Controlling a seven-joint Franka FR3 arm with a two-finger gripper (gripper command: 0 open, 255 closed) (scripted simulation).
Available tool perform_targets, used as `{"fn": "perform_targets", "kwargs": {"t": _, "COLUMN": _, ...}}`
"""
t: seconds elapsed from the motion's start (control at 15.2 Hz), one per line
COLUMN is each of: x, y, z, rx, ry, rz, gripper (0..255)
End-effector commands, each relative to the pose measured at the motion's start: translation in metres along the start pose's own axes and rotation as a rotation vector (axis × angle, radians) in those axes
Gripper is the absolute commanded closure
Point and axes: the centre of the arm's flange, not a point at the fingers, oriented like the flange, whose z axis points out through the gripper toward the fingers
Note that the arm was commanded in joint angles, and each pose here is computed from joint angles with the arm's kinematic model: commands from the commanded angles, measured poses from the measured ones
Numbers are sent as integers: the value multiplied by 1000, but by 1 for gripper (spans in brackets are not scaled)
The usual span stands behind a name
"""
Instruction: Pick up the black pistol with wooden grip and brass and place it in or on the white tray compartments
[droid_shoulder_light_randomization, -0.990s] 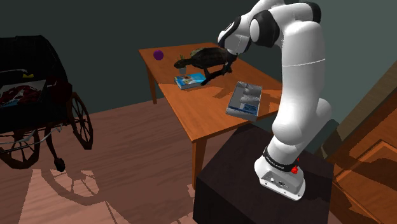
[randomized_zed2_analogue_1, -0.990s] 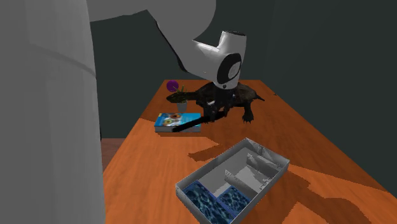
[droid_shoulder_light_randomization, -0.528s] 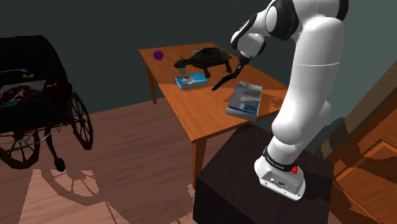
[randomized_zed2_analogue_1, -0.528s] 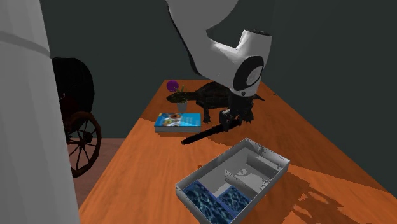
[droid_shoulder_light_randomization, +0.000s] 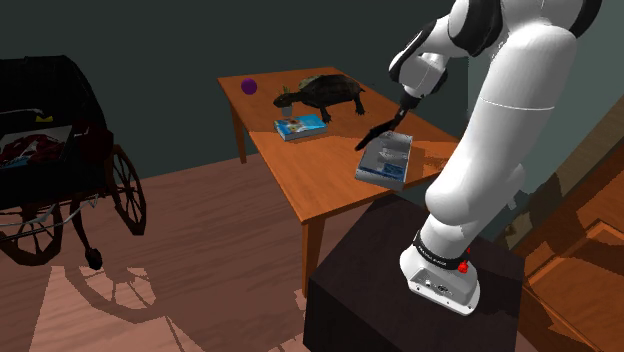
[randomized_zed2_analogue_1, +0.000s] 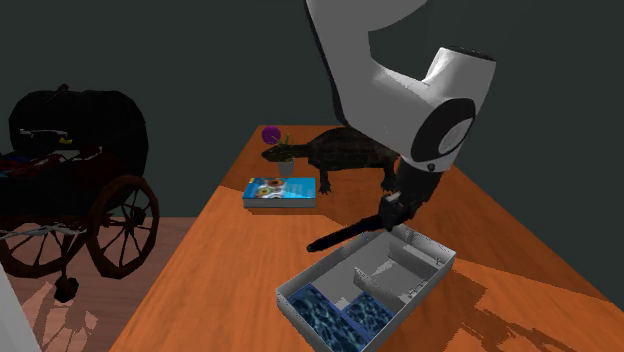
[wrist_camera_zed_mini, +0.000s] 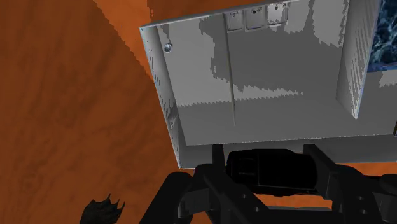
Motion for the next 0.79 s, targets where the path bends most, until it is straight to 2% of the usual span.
{"fn": "perform_targets", "kwargs": {"t": 0.0, "x": -23, "y": -3, "z": -7, "rx": 0, "ry": 0, "rz": -2, "gripper": 255}}
{"fn": "perform_targets", "kwargs": {"t": 0.2, "x": -61, "y": -5, "z": -16, "rx": 0, "ry": 0, "rz": -2, "gripper": 255}}
{"fn": "perform_targets", "kwargs": {"t": 0.73, "x": -71, "y": -9, "z": 24, "rx": 0, "ry": 0, "rz": -2, "gripper": 255}}
